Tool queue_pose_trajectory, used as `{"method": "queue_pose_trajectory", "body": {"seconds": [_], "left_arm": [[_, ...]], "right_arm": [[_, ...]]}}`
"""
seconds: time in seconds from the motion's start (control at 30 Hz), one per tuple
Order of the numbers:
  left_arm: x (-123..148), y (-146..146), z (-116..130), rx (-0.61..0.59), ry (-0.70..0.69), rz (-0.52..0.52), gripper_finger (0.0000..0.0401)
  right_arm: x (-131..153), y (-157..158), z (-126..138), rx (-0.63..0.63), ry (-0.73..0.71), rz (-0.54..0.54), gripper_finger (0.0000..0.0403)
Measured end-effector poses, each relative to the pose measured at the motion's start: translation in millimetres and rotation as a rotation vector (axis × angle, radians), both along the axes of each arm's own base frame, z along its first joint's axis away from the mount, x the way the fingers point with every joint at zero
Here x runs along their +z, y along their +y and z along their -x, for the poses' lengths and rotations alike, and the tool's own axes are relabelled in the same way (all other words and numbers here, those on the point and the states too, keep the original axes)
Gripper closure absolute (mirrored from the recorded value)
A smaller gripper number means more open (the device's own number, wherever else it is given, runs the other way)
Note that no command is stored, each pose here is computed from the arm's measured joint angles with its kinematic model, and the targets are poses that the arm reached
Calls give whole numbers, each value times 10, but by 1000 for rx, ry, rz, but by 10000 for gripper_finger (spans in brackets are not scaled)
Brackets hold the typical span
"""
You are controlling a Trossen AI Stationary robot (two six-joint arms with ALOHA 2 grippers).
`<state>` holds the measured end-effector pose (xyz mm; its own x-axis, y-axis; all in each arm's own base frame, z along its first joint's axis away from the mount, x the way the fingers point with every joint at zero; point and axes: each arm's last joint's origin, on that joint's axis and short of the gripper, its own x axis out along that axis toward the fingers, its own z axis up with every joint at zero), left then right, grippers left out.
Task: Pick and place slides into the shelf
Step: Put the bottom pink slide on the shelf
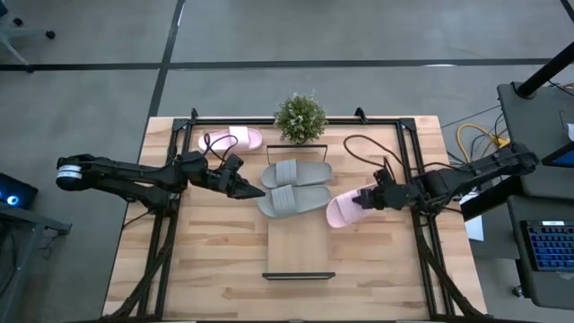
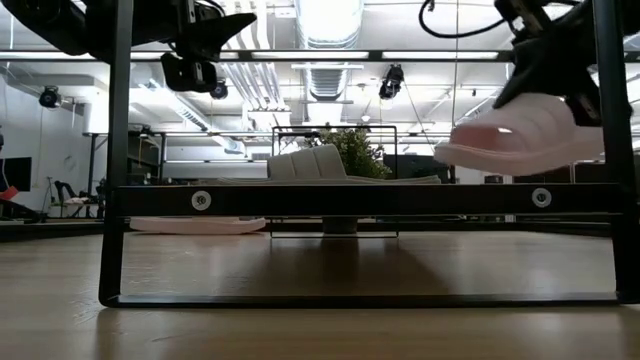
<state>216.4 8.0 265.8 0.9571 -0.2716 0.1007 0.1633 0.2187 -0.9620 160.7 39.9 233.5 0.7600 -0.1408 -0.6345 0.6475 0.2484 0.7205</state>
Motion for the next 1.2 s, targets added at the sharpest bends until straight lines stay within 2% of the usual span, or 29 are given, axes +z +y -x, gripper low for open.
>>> {"method": "queue_pose_trajectory", "body": {"seconds": [0.27,0.43,0.6,0.9,1.2], "left_arm": [[-1,9,-2,33,-5,-19,156],[-1,24,-5,82,-6,-20,156],[-1,24,-5,83,-5,-20,156],[-2,24,-6,83,-5,-20,156],[-1,24,-5,82,-5,-19,156]], "right_arm": [[160,-68,-148,-67,-20,57,394],[194,-55,-288,-66,-3,73,394],[325,-5,-445,99,-45,60,394],[684,20,-581,319,-94,55,394],[1143,-39,-602,560,36,122,394]]}}
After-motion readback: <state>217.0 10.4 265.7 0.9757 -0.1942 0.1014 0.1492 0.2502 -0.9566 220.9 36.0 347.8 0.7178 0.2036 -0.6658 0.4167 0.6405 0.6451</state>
